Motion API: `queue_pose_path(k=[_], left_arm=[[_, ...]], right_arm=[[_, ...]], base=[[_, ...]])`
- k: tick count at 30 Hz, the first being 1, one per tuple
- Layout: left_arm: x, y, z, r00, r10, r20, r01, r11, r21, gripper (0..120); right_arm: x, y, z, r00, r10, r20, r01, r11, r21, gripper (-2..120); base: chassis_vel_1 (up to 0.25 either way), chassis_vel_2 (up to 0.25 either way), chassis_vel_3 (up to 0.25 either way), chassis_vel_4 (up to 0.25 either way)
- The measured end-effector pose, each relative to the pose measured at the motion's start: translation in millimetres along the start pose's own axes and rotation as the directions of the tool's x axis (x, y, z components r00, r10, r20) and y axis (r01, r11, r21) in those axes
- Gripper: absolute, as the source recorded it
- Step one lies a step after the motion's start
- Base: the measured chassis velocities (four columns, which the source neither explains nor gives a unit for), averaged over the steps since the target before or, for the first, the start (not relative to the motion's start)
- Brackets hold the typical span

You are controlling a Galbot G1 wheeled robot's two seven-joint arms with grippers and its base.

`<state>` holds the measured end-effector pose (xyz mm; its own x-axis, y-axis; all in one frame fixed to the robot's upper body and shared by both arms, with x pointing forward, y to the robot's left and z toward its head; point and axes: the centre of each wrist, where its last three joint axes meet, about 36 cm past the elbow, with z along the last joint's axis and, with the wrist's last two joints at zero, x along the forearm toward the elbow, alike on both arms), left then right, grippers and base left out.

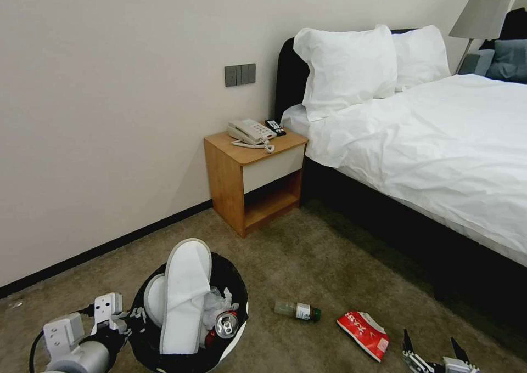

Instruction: Pick up the trash bin, then pick up the garbage from the floor and place it into the trash bin.

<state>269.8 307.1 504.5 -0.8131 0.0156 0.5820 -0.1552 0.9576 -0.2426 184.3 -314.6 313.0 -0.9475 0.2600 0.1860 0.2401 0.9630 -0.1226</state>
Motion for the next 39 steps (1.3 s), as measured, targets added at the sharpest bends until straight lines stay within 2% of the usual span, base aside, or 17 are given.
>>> queue_pose_path(k=[17,23,25,27,28,30,32,36,39], left_arm=[[0.2,-0.3,-0.2,1.0,0.0,0.002,0.0,1.0,0.0,2],[0.8,0.0,-0.6,1.0,-0.002,0.003,0.002,1.0,-0.001,2],[1.0,0.3,-0.9,1.0,-0.003,0.003,0.003,1.0,-0.002,2],[1.3,0.4,-1.1,1.0,-0.004,0.002,0.004,1.0,-0.004,2],[1.3,0.4,-1.1,1.0,-0.004,0.002,0.004,1.0,-0.004,2],[1.7,0.3,-0.8,1.0,-0.006,0.001,0.006,1.0,-0.003,2],[1.9,0.2,-0.4,1.0,-0.007,0.001,0.007,1.0,-0.003,2],[3.7,-0.8,0.6,1.0,-0.012,0.001,0.012,1.0,-0.006,2],[5.5,-1.2,-0.2,1.0,-0.014,0.003,0.014,1.0,-0.009,2]], right_arm=[[-2.4,-2.6,0.6,1.0,-0.005,0.001,0.005,1.0,0.004,100],[-6.1,-5.1,-2.8,0.999,-0.047,-0.019,0.048,0.998,0.029,100],[-10.7,-7.5,-6.0,0.997,-0.068,-0.041,0.07,0.996,0.046,100],[-22.8,-17.0,-10.0,0.983,-0.095,-0.159,0.111,0.99,0.092,100],[-22.8,-17.0,-10.0,0.983,-0.095,-0.159,0.111,0.99,0.092,100],[-36.8,-24.3,-10.5,0.951,-0.12,-0.284,0.16,0.98,0.121,100],[-43.3,-26.5,-10.1,0.938,-0.145,-0.315,0.19,0.975,0.116,100],[-71.9,-28.8,-0.3,0.896,-0.248,-0.369,0.289,0.955,0.06,100],[-91.6,-32.3,7.9,0.877,-0.287,-0.384,0.334,0.941,0.059,100]], base=[[0.0,0.0,0.0,0.0],[0.0,0.0,0.0,0.0],[0.0,0.0,0.0,0.0],[0.0,0.0,0.0,0.0],[0.0,0.0,0.0,0.0],[0.0,0.0,0.0,0.0],[0.0,0.0,0.0,0.0],[0.0,0.0,0.0,0.0],[0.0,0.0,0.0,0.0]])
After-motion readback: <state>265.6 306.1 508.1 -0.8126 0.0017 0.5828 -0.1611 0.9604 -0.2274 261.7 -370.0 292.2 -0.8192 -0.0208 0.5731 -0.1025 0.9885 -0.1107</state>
